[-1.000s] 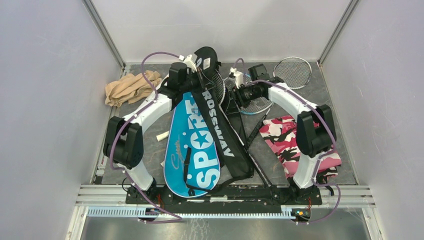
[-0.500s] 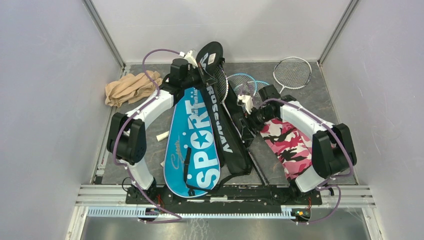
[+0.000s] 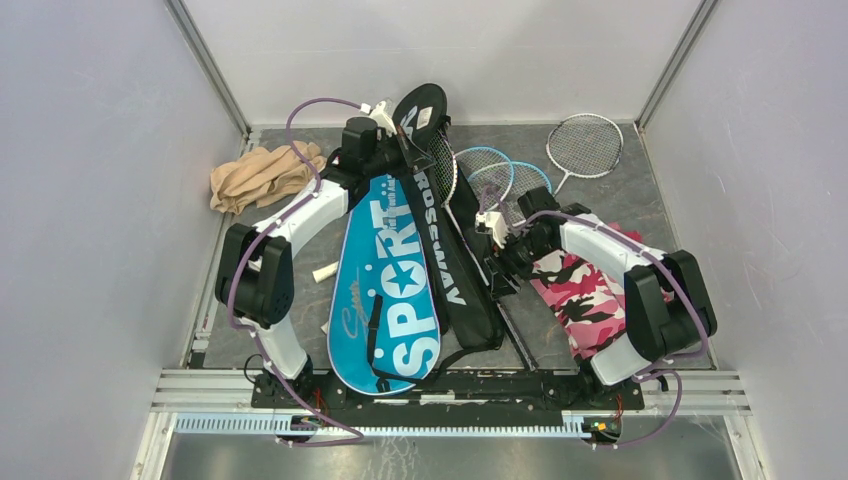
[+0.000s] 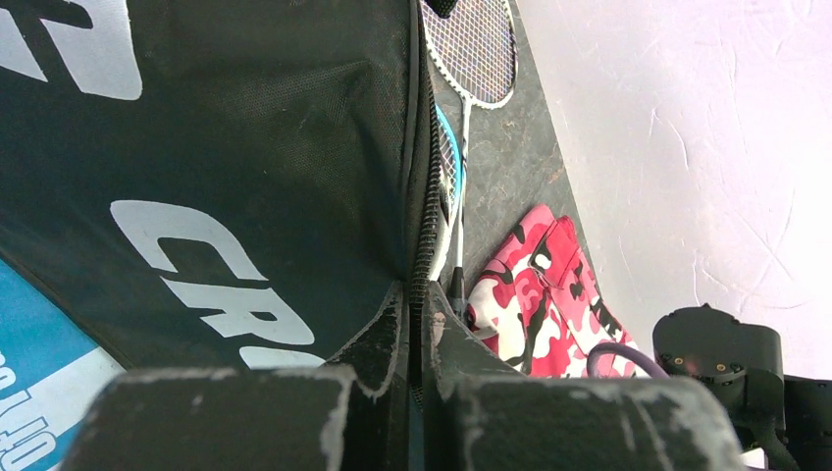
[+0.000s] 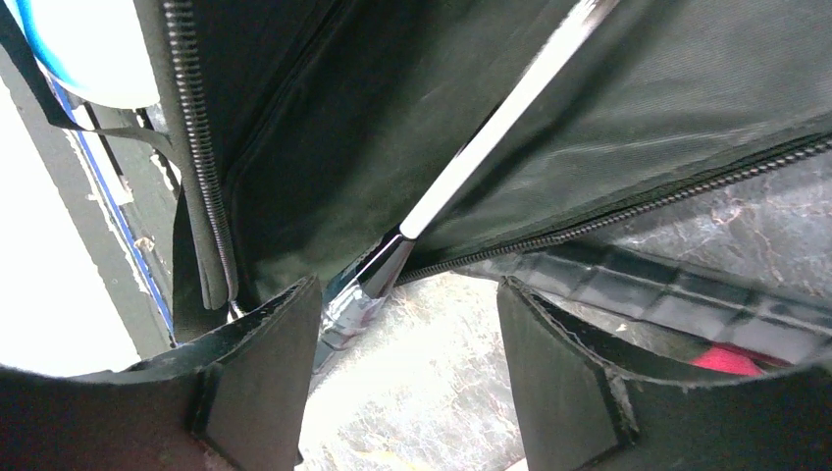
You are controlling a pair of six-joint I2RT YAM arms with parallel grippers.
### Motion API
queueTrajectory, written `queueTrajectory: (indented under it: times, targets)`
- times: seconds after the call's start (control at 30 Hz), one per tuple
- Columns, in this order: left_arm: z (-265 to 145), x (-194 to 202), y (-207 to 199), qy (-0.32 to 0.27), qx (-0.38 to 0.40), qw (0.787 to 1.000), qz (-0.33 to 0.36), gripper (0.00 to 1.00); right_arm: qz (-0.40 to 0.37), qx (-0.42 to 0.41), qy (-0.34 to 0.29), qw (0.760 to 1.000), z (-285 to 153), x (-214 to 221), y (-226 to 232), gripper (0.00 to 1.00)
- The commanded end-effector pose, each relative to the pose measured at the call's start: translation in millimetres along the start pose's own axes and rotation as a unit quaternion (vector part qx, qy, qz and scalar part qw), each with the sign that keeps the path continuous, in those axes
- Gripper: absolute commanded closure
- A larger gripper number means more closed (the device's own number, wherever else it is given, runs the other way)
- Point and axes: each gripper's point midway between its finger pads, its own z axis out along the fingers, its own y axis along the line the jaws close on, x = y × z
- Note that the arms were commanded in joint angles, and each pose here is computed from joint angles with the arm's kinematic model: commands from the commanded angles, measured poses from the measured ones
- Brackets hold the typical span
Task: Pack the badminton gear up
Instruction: Place the racket in the racket bag.
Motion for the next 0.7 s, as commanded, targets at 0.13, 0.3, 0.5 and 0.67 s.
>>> queueTrajectory:
  times: [0.13,0.3,0.5,0.67]
  targets:
    - [-4,-31,-33,-0.039,0.048,0.998,0.013,0.98,-0.035,-0.019,0.006,0.999,7,8,17,0.32]
    - [-5,-33,-34,-0.041,0.049,0.998,0.014,0.98,-0.035,-0.023,0.018,0.999,15,18,23,0.34]
    - [-6,-30,-33,-0.037,0.049,0.998,0.013,0.98,-0.042,-0.022,0.013,0.999,15,13,27,0.54]
    - [-7,-25,-33,-0.03,0.054,0.998,0.013,0.98,-0.052,-0.016,-0.005,0.999,6,-4,29,0.75]
